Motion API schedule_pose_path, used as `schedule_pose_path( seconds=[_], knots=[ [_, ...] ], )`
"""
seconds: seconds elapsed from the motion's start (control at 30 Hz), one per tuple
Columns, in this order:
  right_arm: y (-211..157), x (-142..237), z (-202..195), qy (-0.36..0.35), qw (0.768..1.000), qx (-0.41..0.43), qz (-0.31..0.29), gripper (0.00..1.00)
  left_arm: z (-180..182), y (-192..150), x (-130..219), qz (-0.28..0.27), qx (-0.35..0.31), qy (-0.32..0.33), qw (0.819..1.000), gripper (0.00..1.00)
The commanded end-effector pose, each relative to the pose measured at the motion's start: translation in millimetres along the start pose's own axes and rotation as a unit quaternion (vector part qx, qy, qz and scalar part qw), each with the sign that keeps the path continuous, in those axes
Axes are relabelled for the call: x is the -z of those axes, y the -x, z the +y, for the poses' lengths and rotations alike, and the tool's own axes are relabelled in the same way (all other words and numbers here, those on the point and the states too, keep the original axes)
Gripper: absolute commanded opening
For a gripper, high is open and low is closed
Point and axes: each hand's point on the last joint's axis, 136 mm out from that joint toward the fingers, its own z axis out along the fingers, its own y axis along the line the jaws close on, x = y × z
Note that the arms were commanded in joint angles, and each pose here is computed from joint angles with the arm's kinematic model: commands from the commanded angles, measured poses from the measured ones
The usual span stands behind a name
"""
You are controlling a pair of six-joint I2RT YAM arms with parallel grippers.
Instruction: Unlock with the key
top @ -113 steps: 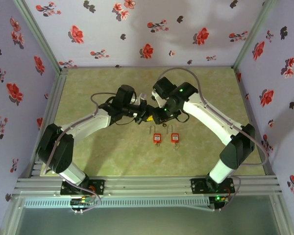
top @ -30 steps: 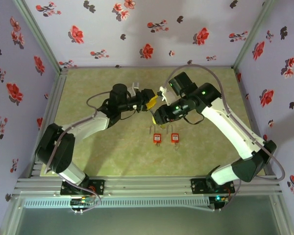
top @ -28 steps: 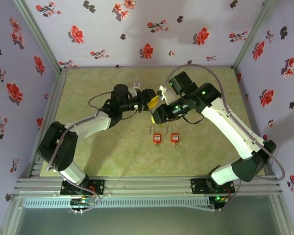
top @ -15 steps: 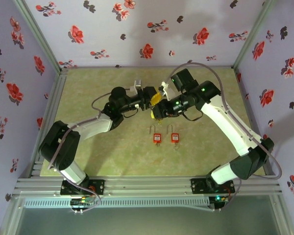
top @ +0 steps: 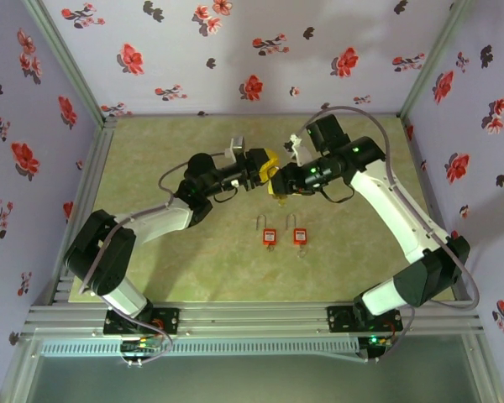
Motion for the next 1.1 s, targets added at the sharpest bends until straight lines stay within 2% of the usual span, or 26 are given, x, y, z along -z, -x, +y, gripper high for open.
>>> schedule_pose_path(
  seconds=[0.0, 0.17, 0.27, 0.37, 0.57, 0.77, 0.9, 1.07],
  knots=[
    [8, 9, 17, 0.042, 0.999, -0.003, -0.023, 0.0, -24, -13, 7, 0.017, -0.023, -0.035, 0.999, 0.36],
    [5, 21, 37, 0.089, 0.995, -0.008, -0.036, 0.0, -9, -7, 13, 0.007, -0.021, -0.041, 0.999, 0.41],
    [3, 22, 46, 0.119, 0.992, -0.016, -0.036, 0.0, -12, -9, 13, 0.012, -0.035, -0.049, 0.998, 0.46],
    [2, 23, 46, 0.121, 0.992, -0.016, -0.034, 0.0, -19, -10, 11, 0.02, -0.044, -0.061, 0.997, 0.46],
    [0, 19, 37, 0.098, 0.995, -0.011, -0.028, 0.0, -12, -13, 9, 0.031, -0.036, -0.037, 0.998, 0.43],
    [-5, 15, 17, 0.024, 0.999, 0.016, -0.017, 0.0, 12, -27, 14, 0.065, -0.029, 0.05, 0.996, 0.26],
    [-8, 9, 10, -0.025, 0.999, 0.047, -0.005, 0.0, 36, -41, 20, 0.098, -0.016, 0.128, 0.987, 0.18],
    [-14, -5, 9, -0.063, 0.994, 0.085, 0.018, 0.0, 58, -53, 30, 0.128, -0.001, 0.203, 0.971, 0.13]
  ],
)
